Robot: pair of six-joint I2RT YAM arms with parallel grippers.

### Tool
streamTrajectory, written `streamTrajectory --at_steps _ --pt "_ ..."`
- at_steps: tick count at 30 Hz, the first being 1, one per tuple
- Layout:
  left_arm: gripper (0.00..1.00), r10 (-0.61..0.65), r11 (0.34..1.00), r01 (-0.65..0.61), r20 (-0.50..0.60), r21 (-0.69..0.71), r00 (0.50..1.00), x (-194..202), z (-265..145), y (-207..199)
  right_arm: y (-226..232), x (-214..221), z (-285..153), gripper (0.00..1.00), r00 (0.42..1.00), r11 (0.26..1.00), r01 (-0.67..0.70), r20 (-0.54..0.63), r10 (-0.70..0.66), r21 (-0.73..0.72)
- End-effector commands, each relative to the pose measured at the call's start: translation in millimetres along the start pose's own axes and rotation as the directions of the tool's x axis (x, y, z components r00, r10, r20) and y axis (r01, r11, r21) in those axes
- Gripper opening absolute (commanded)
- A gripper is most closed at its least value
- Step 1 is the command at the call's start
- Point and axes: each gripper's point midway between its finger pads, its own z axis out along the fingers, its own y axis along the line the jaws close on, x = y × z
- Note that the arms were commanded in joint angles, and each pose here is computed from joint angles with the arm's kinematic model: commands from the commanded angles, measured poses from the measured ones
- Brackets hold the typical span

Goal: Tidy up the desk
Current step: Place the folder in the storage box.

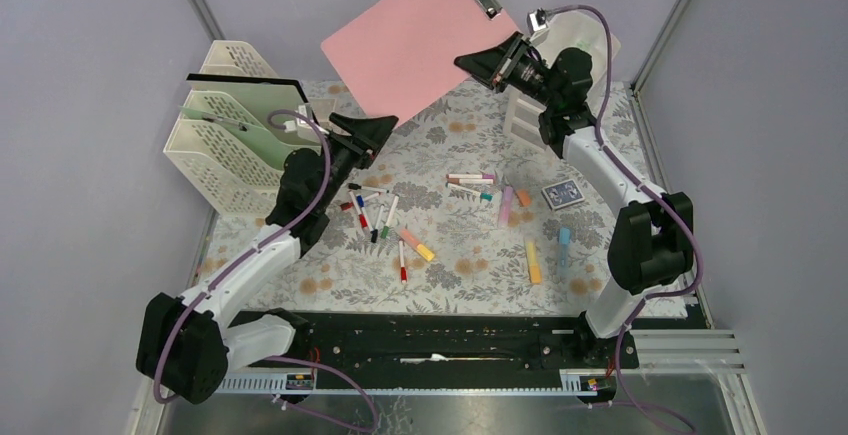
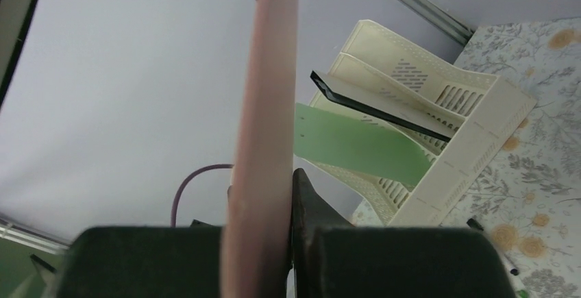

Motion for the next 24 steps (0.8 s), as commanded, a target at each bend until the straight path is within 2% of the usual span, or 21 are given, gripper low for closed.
streamTrajectory --at_steps 1,5,8,12,16,19,24 --pt "0.71 0.182 0.98 -0.184 -0.03 -0.074 0.983 -17.3 -18.7 2.6 61.6 -3.6 -9.3 0.0 0.961 0.953 0.273 -0.018 -0.278 -0.134" --pt "0.89 0.288 0.947 -0.293 -0.062 -0.129 0.956 -33.2 -44.4 8.1 58.9 2.7 -10.6 0.0 0.907 0.905 0.403 -0.076 -0.415 -0.134" --pt "0.98 0.408 0.899 -0.417 -0.093 -0.132 0.908 -48.1 -56.1 -12.6 55.9 6.5 -14.5 0.0 0.843 0.848 0.513 -0.113 -0.527 -0.132" --pt "0.99 0.559 0.801 -0.581 -0.171 -0.145 0.812 -67.4 -63.0 -37.9 56.0 19.1 -21.9 0.0 0.716 0.729 0.663 -0.139 -0.684 -0.169" --pt "0.99 0.663 0.705 -0.69 -0.195 -0.164 0.723 -95.0 -63.8 -73.6 55.4 46.1 -23.0 0.0 0.609 0.633 0.739 -0.171 -0.774 -0.23" --pt "0.99 0.733 0.642 -0.747 -0.147 -0.172 0.664 -116.2 -69.6 -110.0 56.7 67.0 -17.0 0.0 0.58 0.609 0.748 -0.187 -0.793 -0.265" --pt "0.99 0.824 0.556 -0.806 0.003 -0.205 0.567 -148.5 -95.3 -170.5 63.5 96.2 8.5 0.0 0.573 0.606 0.732 -0.2 -0.795 -0.311"
